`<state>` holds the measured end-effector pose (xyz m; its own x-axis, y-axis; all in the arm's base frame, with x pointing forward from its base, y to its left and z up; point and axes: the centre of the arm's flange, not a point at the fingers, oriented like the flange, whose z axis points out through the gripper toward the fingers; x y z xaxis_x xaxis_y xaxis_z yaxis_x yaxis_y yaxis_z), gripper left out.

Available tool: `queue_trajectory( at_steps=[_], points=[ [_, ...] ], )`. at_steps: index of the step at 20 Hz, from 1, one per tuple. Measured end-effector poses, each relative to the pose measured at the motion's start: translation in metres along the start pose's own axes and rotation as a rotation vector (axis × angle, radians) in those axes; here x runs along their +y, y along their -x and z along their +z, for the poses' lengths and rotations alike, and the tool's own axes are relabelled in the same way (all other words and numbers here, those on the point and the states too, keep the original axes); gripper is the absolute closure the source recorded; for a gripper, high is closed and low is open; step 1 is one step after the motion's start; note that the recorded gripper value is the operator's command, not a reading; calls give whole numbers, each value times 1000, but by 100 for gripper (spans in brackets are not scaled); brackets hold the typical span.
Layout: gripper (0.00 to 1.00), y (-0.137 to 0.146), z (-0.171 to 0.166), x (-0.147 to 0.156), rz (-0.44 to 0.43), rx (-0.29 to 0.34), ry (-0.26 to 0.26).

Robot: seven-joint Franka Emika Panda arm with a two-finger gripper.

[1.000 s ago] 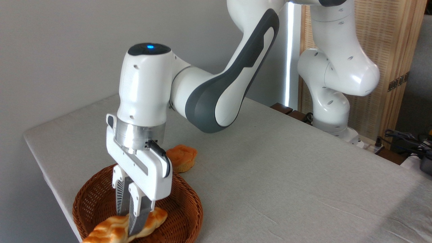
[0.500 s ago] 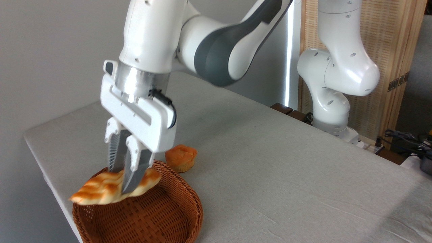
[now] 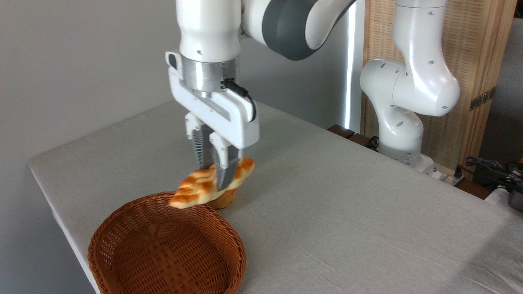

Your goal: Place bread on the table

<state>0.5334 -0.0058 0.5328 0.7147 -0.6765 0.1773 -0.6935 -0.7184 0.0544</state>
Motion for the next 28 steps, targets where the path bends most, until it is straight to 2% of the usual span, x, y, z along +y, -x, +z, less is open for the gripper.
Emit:
queue_trajectory(
  at_steps=[4, 9, 10, 12, 13, 17, 21, 28],
  points=[
    [55, 22, 16, 19, 4, -40, 42],
    [48, 48, 54, 36, 51, -97, 105],
    [40, 51, 57, 37, 52, -102, 111],
    [11, 52, 61, 39, 52, -107, 115],
    [2, 52, 62, 39, 51, -106, 114],
    [0, 50, 71, 34, 49, -92, 93],
    [0, 47, 86, 32, 51, -102, 99],
    [0, 44, 92, 33, 57, -111, 108]
  ],
)
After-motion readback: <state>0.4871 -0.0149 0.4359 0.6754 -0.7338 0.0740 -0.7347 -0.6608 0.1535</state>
